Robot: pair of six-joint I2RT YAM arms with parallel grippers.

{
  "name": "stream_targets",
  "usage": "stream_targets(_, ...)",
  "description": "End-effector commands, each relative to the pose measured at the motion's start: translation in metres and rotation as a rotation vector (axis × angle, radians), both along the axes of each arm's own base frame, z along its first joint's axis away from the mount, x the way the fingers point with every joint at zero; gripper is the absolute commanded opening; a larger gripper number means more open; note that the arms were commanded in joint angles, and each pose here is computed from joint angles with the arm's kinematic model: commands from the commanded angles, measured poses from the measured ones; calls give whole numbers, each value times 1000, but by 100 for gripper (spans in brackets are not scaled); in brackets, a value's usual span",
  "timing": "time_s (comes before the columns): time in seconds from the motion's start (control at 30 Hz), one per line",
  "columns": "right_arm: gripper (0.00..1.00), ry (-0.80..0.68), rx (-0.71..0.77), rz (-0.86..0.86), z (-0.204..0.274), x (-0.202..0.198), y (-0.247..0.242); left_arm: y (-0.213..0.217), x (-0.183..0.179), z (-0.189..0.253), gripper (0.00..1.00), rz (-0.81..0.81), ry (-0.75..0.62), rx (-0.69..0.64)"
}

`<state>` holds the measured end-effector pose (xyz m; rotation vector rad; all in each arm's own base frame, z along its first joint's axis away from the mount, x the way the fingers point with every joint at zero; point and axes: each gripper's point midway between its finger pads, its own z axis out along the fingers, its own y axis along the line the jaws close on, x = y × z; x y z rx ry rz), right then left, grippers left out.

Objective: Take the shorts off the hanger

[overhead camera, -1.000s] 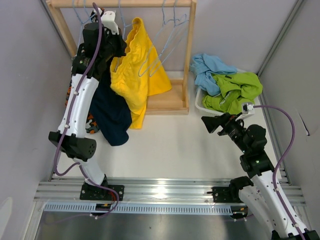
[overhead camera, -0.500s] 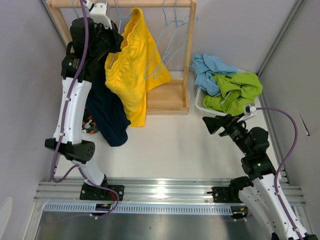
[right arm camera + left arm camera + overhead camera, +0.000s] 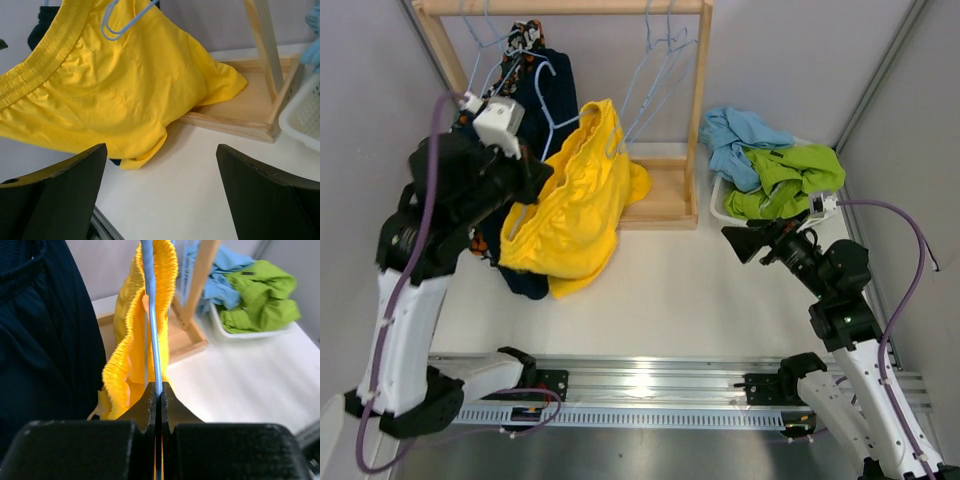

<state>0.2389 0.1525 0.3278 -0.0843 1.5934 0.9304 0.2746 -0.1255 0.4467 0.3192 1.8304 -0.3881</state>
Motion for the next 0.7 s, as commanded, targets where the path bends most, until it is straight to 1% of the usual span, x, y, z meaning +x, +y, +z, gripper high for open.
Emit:
stream_targets(0.0, 99, -100, -14, 100, 35, -15, 11, -9, -54, 11, 0, -129, -15, -80)
stream_targets(0.1, 99, -120, -13, 169, 45, -23, 20, -20, -84, -2, 0, -231, 50, -99)
stream_targets(0.13, 99, -121, -10, 185, 46, -24, 22, -19, -97, 1, 0, -256, 31, -113)
stream_targets(0.17, 99, -128, -9, 215, 49, -29, 25, -24, -104, -6, 0, -293, 48, -113)
stream_targets(0.23, 99, -141, -1, 263, 54, -33, 33, -30, -124, -4, 0, -376, 32, -138)
stream_targets(0.33, 99, -198, -3, 363, 67, -43, 51, -41, -143, -7, 0, -479, 44, -163)
stream_targets(0.4, 100, -239, -25, 396, 77, -48, 58, -45, -156, 1, 0, -535, 33, -197)
stream_targets(0.47, 99, -230, -40, 435, 76, -48, 73, -48, -168, 10, 0, -577, 21, -230)
stream_targets(0.5, 99, -249, -42, 442, 84, -50, 76, -47, -177, 22, 0, -605, -5, -247)
stream_targets(0.57, 99, -243, -57, 460, 81, -49, 88, -46, -190, 34, 0, -641, -46, -268)
stream_targets(0.67, 99, -247, -61, 471, 82, -47, 99, -46, -195, 42, 0, -660, -68, -280)
